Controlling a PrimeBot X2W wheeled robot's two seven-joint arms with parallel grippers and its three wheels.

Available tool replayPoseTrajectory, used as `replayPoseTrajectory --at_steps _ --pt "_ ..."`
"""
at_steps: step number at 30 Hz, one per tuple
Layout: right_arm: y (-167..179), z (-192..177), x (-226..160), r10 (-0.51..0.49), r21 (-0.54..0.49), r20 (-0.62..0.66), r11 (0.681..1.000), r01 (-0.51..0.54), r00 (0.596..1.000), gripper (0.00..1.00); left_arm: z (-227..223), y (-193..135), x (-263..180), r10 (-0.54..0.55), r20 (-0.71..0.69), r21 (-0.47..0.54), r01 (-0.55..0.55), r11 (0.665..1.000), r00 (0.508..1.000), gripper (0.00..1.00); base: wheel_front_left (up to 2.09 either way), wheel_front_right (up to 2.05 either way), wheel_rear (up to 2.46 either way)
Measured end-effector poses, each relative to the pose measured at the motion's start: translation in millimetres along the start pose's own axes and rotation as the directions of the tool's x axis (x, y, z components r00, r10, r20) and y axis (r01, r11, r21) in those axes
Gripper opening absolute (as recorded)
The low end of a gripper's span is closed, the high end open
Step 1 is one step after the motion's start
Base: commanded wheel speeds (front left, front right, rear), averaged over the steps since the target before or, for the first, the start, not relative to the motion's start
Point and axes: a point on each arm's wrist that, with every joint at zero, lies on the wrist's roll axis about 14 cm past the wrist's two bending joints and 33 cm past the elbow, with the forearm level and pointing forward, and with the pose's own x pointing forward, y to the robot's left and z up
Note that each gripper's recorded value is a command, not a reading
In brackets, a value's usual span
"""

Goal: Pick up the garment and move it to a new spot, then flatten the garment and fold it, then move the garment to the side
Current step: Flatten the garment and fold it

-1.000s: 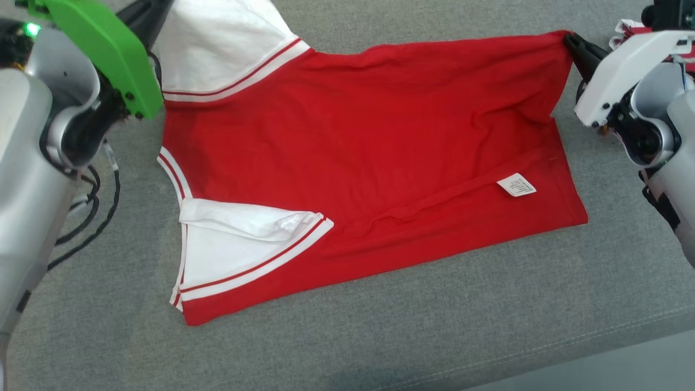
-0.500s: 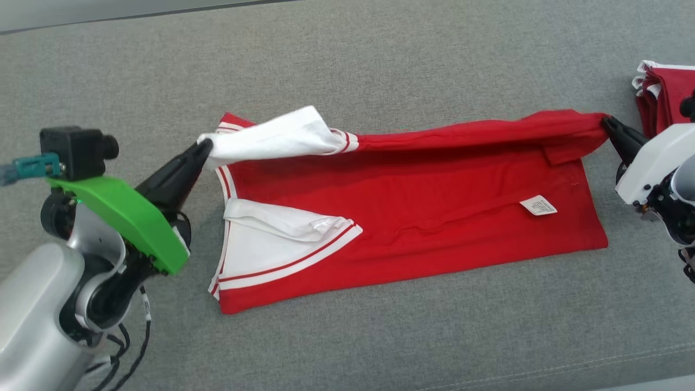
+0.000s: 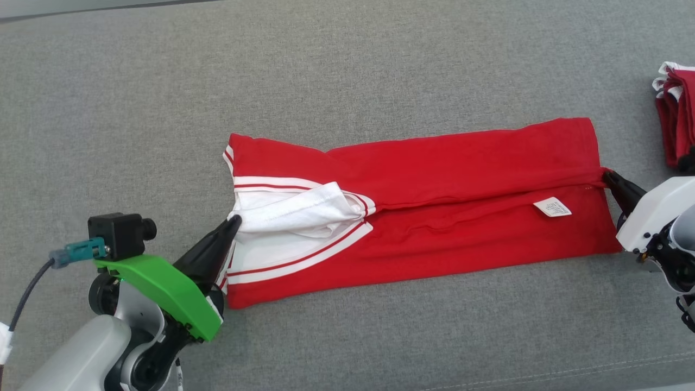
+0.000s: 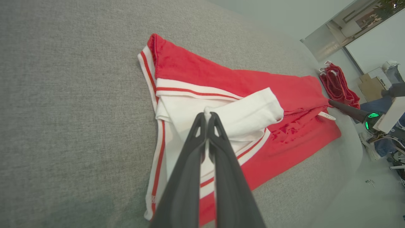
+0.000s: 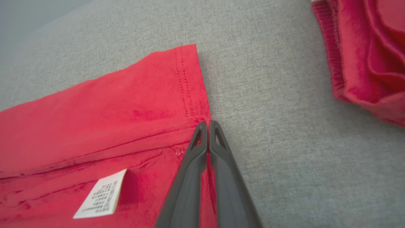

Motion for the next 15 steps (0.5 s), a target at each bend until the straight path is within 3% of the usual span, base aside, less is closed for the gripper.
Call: replayPoseTrajectory --at_steps 1,2,3,4,5,11,15 --pt "0.2 -2.2 -0.1 -0.001 0.003 -0.002 1.000 0.001 1.000 0.00 -3.7 2.6 0.8 0.007 0.002 -0.010 -0.007 1.000 1.000 0.00 0.00 0.00 0.00" --pt "0.4 -4.5 -0.4 -0.003 0.014 -0.006 1.000 0.003 1.000 0.20 -7.0 5.1 1.9 0.018 0.003 -0.021 -0.018 1.000 1.000 0.00 0.00 0.00 0.00" --pt "0.1 -5.6 -1.1 -0.007 0.027 -0.003 1.000 0.007 1.000 1.00 -11.5 5.8 2.6 0.022 -0.002 -0.030 -0.022 0.999 1.000 0.06 0.00 0.00 0.00" --pt "-1.5 -4.9 -2.1 -0.015 0.033 0.010 0.999 0.014 1.000 1.00 -15.7 7.8 2.8 0.031 -0.004 -0.041 -0.031 0.999 1.000 0.42 0.00 0.00 0.00" --pt "-2.7 -2.1 -3.4 -0.020 0.039 0.025 0.999 0.019 0.999 1.00 -18.3 10.6 2.6 0.045 0.000 -0.050 -0.045 0.998 0.999 1.00 0.00 0.00 0.00" --pt "-4.8 16.3 -20.7 -0.032 0.071 0.138 0.997 0.023 0.990 1.00 -6.1 22.2 -7.2 0.124 0.119 -0.026 -0.122 0.992 0.985 1.00 0.00 0.00 0.00" --pt "-3.5 19.4 -45.8 -0.041 0.092 0.264 0.996 0.017 0.964 1.00 9.7 22.0 -23.0 0.196 0.280 0.045 -0.217 0.975 0.940 1.00 0.00 0.00 0.00"
